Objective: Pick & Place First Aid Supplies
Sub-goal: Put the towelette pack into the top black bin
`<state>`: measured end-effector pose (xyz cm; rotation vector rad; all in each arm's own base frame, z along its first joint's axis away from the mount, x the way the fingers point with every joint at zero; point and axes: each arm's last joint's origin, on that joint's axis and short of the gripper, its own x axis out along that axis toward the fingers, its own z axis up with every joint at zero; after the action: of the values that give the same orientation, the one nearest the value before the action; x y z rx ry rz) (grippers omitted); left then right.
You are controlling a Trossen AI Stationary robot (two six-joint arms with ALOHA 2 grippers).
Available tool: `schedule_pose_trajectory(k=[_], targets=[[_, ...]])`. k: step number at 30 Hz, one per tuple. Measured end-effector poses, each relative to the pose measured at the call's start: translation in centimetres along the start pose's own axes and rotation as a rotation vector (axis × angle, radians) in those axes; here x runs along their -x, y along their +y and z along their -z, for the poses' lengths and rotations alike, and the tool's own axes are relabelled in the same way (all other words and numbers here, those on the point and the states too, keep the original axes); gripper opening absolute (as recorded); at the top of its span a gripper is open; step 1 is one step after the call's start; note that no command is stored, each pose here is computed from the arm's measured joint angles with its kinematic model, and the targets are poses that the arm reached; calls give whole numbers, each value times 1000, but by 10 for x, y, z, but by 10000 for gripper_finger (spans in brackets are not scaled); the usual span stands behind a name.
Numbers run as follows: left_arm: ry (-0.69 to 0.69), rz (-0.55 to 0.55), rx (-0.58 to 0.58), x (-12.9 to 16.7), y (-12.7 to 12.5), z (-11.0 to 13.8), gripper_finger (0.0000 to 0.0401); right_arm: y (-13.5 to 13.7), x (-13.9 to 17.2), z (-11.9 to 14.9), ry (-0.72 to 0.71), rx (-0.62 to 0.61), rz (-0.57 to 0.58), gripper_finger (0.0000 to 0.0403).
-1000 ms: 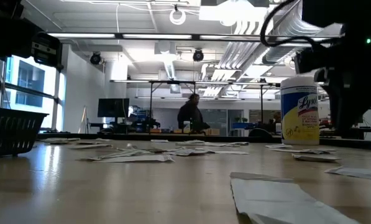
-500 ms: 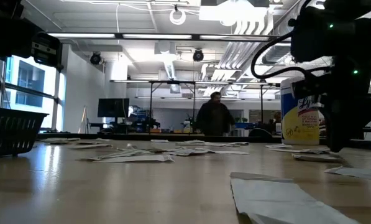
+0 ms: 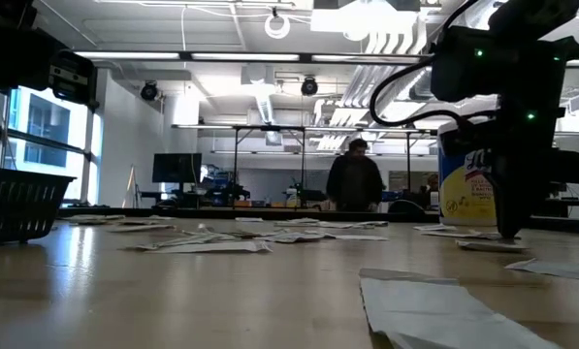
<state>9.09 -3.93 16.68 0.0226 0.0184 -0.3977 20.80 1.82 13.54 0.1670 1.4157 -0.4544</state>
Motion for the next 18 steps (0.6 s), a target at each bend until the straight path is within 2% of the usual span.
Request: schedule_pose_trajectory(k=[12, 18], targets=[[0, 0, 0, 0, 0, 0, 3, 0, 16, -8, 46, -17, -11, 74], [0, 0, 0, 0, 0, 0, 3, -1, 8, 0, 81, 0, -41, 74]])
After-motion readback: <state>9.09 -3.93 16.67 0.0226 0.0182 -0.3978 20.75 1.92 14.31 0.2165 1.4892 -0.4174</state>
